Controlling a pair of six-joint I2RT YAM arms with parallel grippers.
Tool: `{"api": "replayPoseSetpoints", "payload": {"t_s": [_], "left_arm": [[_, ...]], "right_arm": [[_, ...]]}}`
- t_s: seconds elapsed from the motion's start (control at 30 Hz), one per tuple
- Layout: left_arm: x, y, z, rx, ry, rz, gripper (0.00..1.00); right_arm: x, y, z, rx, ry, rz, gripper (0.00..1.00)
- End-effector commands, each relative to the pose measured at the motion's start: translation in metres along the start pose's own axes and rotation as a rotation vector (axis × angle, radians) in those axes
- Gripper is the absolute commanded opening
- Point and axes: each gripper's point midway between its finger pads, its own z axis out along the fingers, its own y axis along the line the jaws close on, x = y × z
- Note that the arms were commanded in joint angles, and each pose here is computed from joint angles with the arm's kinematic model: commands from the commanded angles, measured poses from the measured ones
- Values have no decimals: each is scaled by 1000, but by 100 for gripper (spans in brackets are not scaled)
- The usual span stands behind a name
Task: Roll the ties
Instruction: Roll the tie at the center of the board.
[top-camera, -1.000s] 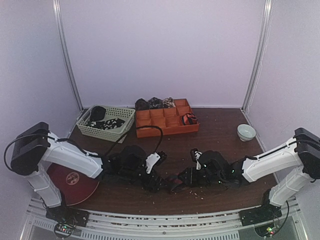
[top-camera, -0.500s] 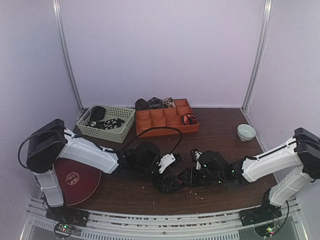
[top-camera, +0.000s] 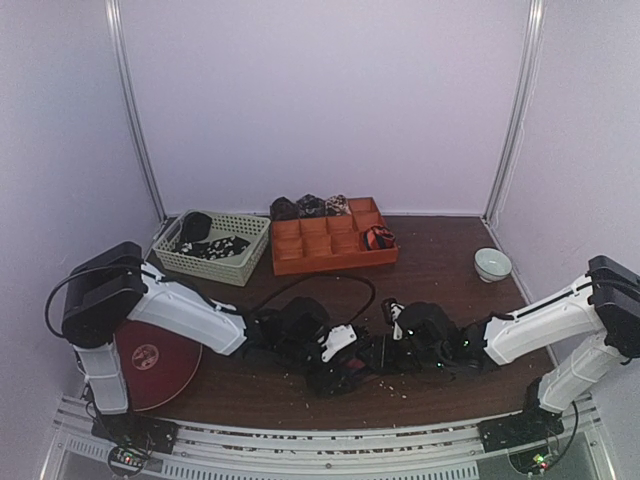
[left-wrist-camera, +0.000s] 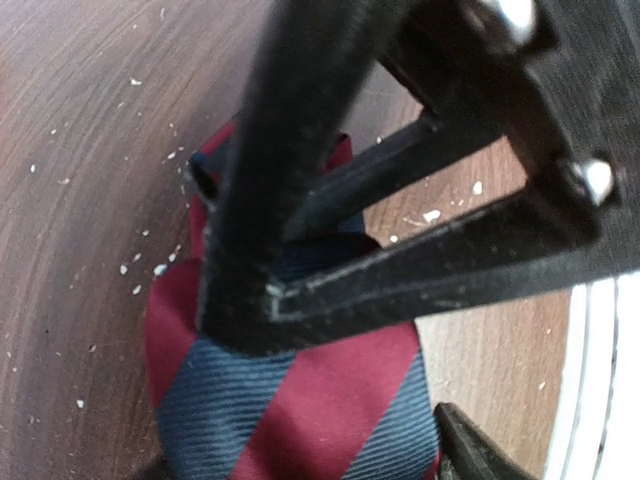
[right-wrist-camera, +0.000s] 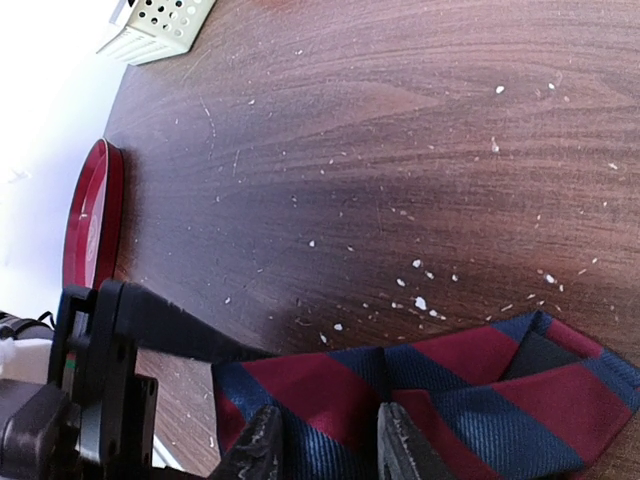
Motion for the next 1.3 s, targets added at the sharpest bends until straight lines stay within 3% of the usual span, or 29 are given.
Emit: {"api": "replayPoseSetpoints", "payload": {"t_s": [0.0,0.13,0.27,0.3,0.4,0.67,0.87,1.13,1.27], "left_arm": [[-9,-5,5,-4,-19,55,58],[-7,-8,6,-4,-16,76,42],[-7,-8,6,-17,-16,81,42],[-6,-7,5,-22,-16,81,44],[-9,1,-1,-78,-27,64,66],[-10,11,-44,-185,-106,-40,71],[18,17,-60,-223,-143,-198,44],[23,20,-39,-201,-154,-317,14],[29,17,-20,-166,-112,-340,6]], "right_arm": [[10,-18,1,49,24,10,34],[11,-16,0,41,29,16,34],[13,-18,0,45,38,14,34],[14,-19,0,46,42,15,34],[18,-22,0,49,51,15,30],[23,-33,0,63,52,14,29],[23,-37,-2,67,39,13,29],[25,-44,-2,79,31,18,28],[24,-43,-5,67,19,31,28]]}}
